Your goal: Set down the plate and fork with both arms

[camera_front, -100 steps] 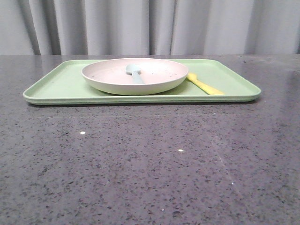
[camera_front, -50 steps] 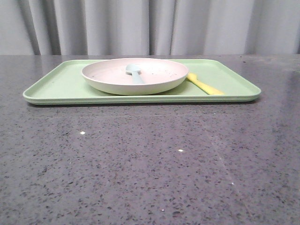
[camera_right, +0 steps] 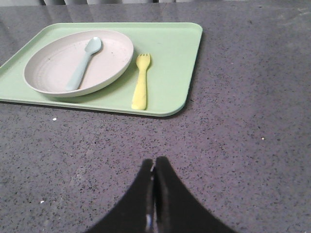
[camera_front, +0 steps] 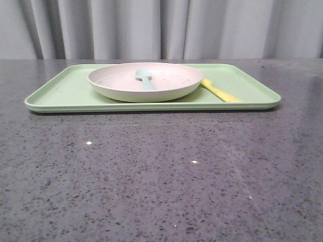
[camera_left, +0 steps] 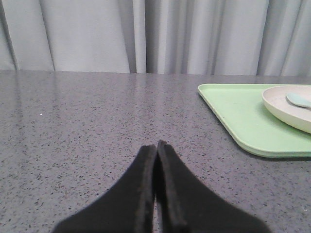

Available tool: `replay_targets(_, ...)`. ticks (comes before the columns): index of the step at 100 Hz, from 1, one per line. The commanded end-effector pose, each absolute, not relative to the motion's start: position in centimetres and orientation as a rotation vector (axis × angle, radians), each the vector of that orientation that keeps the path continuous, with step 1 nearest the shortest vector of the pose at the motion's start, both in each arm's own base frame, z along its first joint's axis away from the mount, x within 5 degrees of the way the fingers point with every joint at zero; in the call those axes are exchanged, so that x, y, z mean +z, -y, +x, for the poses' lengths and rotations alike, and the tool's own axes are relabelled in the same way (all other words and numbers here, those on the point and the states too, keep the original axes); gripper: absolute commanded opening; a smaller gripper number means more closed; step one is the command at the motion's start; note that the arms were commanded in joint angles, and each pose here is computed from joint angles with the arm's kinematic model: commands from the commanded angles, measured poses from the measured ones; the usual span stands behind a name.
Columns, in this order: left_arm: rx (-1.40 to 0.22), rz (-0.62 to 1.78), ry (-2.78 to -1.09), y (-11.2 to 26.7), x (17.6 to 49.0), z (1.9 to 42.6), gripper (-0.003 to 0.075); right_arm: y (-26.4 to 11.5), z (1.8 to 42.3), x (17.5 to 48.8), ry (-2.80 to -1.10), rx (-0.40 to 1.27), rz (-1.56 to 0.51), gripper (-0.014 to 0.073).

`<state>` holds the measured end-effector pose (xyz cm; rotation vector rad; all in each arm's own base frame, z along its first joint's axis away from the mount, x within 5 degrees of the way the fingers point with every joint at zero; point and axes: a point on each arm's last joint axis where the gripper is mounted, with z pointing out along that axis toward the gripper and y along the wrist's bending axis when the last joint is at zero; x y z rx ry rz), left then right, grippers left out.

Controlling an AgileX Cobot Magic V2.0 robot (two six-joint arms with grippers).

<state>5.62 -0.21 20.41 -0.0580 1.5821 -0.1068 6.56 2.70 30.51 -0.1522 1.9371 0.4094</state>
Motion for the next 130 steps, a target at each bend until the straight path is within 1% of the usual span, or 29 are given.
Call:
replay_targets(1, -0.108, -0.066, -1.498, 0.1, 20.7, 5.4, -0.0020, -2.7, 6.7, 31.9, -1.844, 0.403, -0.154, -0.0068)
replay_targets(76, -0.108, -0.066, -1.498, 0.1, 20.7, 5.4, -0.0020, -2.7, 6.7, 31.9, -1.844, 0.403, -0.154, -0.0068)
replay_targets(91, -0.108, -0.066, -1.498, 0.1, 20.7, 5.4, -0.0020, -2.4, 6.8, 31.9, -1.838, 0.351, -0.177, -0.0068)
replay_targets(108, -0.108, -0.066, -1.498, 0.1, 20.7, 5.4, -0.0020, -2.5, 6.9, 31.6, -1.838, 0.351, -0.177, -0.0068)
replay_targets(118, -0.108, -0.066, -1.498, 0.1, 20.7, 5.4, -0.0020, -2.4, 7.0, 31.2, -1.810, 0.329, -0.183, -0.0068)
replay_targets(130, -0.108, -0.066, -1.498, 0.1, 20.7, 5.4, -0.0020, -2.1, 7.2, 30.6, -1.717, 0.295, -0.147, -0.0068)
